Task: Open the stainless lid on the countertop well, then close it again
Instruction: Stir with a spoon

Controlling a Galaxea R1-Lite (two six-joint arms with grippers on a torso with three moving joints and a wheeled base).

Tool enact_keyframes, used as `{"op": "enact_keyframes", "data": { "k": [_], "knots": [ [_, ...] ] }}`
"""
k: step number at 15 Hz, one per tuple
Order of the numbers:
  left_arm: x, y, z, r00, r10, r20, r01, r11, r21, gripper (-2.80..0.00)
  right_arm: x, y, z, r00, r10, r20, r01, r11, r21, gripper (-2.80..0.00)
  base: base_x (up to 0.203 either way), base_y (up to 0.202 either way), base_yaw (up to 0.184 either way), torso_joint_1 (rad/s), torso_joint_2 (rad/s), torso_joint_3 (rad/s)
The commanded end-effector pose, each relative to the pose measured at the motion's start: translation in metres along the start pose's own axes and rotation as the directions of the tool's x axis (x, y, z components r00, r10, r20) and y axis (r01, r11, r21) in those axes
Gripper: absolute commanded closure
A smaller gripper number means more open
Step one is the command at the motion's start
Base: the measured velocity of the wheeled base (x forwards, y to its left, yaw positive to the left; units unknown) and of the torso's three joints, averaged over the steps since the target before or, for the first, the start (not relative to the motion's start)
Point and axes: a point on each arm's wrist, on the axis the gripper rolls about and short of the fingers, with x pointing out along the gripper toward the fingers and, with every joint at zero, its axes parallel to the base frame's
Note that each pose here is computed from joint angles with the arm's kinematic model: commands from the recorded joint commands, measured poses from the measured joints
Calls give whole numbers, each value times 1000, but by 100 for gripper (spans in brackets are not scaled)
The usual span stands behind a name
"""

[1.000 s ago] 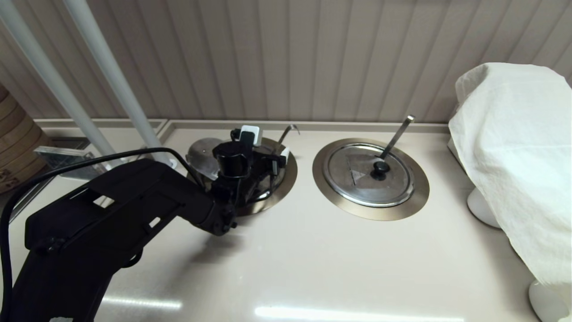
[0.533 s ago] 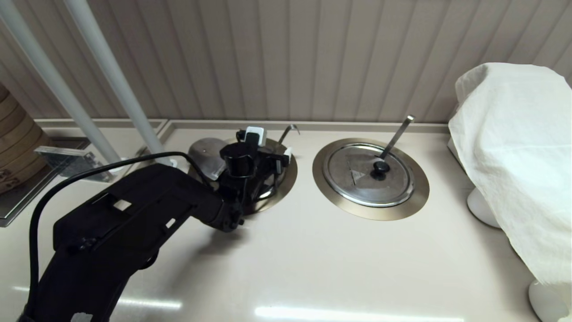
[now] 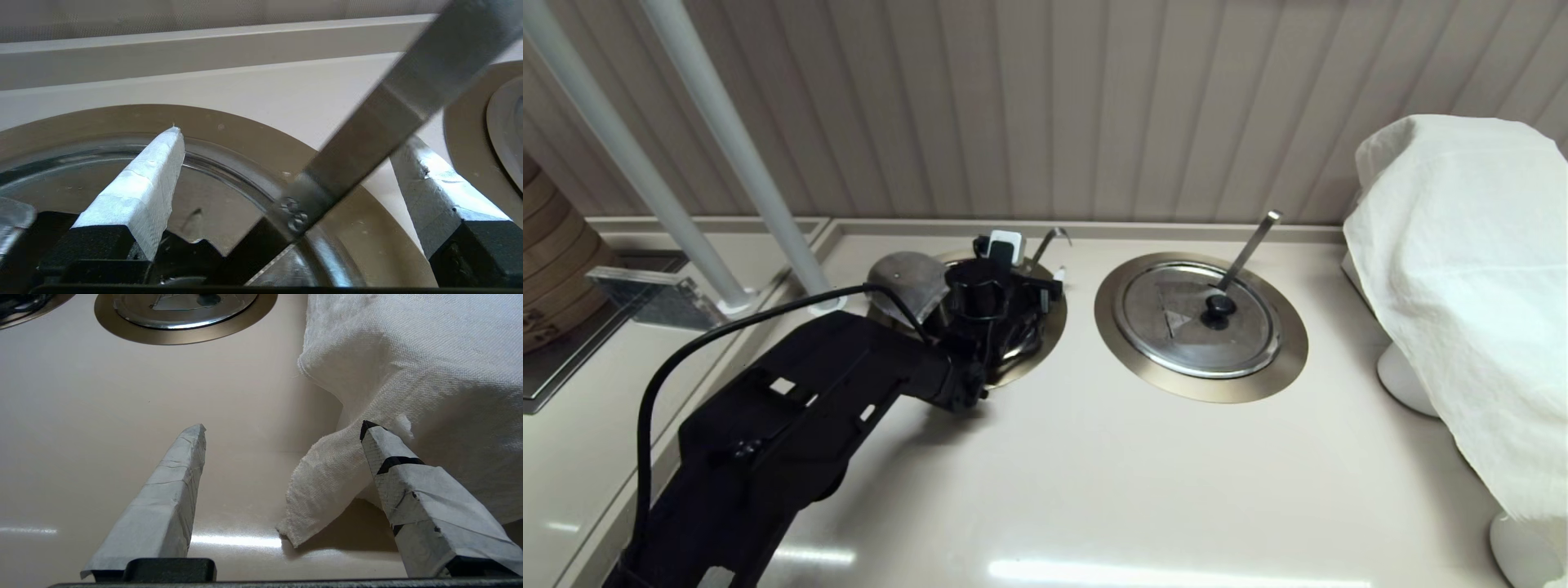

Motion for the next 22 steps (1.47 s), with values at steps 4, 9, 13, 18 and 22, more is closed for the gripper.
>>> {"op": "enact_keyframes", "data": {
  "k": [4,9,13,18,22],
  "knots": [
    [12,-4,-4,1000,-2,31,2,1000,-5,-280,0,0,0,1000,2,1,-2,1000,0,-280,0,0,0,0,0,0],
    [17,0,-7,1000,8,15,-8,1000,-1,-280,0,0,0,1000,0,1,0,1000,1,-280,0,0,0,0,0,0],
    [20,3,-7,1000,16,20,-16,1000,-1,0,0,0,0,1000,2,1,-2,1000,0,-280,0,0,0,0,0,0],
    [21,4,-4,999,20,31,-20,1000,-4,0,0,0,0,1000,0,1,0,1000,0,-280,0,0,0,0,0,0],
    [21,5,-4,999,21,31,-21,1000,-4,0,0,0,0,1000,0,1,0,1000,1,-280,0,0,0,0,0,0]
  ]
}}
